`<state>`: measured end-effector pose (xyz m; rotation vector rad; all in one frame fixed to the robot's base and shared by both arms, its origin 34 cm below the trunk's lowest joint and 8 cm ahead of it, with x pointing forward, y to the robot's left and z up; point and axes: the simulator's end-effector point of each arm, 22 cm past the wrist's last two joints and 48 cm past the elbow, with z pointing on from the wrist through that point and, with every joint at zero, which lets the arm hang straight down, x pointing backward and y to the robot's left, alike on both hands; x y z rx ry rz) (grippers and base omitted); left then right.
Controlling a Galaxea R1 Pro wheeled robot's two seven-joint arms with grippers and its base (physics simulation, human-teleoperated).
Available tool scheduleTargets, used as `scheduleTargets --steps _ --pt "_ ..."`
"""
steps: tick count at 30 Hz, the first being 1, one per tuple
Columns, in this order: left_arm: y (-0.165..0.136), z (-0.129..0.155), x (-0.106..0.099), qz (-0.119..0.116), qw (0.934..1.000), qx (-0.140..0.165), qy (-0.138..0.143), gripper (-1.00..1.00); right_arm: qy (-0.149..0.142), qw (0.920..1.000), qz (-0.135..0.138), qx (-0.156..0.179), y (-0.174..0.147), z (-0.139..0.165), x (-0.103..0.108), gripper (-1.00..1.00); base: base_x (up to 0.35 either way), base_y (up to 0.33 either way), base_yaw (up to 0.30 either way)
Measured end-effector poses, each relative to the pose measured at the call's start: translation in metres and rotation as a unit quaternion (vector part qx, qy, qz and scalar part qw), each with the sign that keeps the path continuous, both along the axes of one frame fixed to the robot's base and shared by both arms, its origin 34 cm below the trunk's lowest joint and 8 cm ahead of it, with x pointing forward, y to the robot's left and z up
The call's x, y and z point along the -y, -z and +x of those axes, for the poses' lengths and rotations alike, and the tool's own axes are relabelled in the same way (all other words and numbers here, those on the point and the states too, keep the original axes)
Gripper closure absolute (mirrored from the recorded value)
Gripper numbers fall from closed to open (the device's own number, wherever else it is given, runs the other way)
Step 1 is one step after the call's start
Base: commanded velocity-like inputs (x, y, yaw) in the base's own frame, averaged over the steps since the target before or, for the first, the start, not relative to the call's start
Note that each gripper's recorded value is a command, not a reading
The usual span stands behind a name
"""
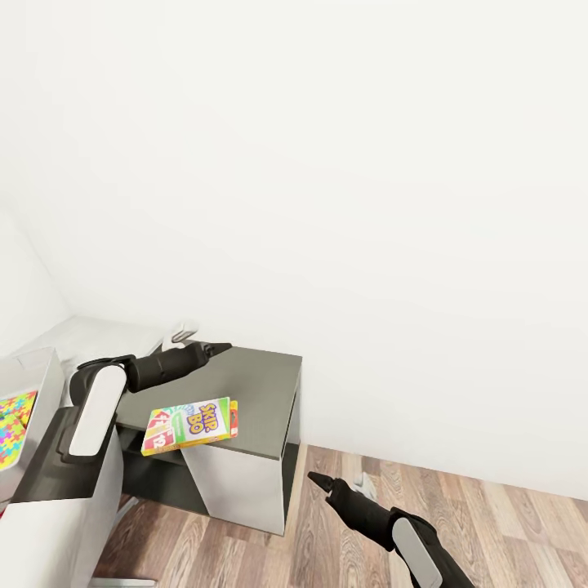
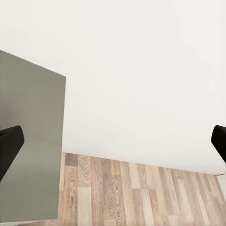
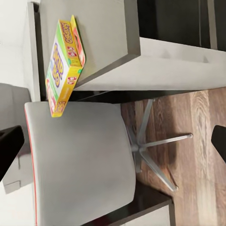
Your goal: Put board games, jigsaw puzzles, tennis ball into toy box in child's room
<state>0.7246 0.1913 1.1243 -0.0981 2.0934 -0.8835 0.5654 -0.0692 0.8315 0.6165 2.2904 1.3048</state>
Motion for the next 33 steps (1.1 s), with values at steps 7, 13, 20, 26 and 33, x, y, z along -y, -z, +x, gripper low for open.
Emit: scheduleTargets --steps 7,13,20,26,33 --pt "0.0 0.0 -0.001 0.0 1.0 0.0 -0.001 -1.0 -0.001 1.0 0.001 0.001 -0.001 0.0 -0.001 -1.0 -0.047 0.093 0.0" --pt "0.0 0.0 -0.001 0.0 1.0 0.0 0.0 -1.0 -0.002 1.0 0.001 0.001 -0.001 -0.001 -0.001 -1.0 -0.01 0.026 0.0" --pt "0.0 0.0 -0.001 0.0 1.0 0.0 -0.001 -1.0 -0.018 0.9998 -0.001 0.0 0.0 -0.006 -0.012 -1.0 -0.002 0.015 0.0" --pt "0.0 0.0 -0.001 0.0 1.0 0.0 0.0 -1.0 -0.042 0.9991 0.006 0.004 -0.005 -0.014 -0.042 -1.0 0.0 0.005 0.0" --pt "-0.018 -0.009 0.018 -0.044 0.9979 0.022 0.043 -1.0 -0.029 0.9987 0.021 0.036 -0.024 -0.004 -0.079 -1.0 0.0 0.0 0.0"
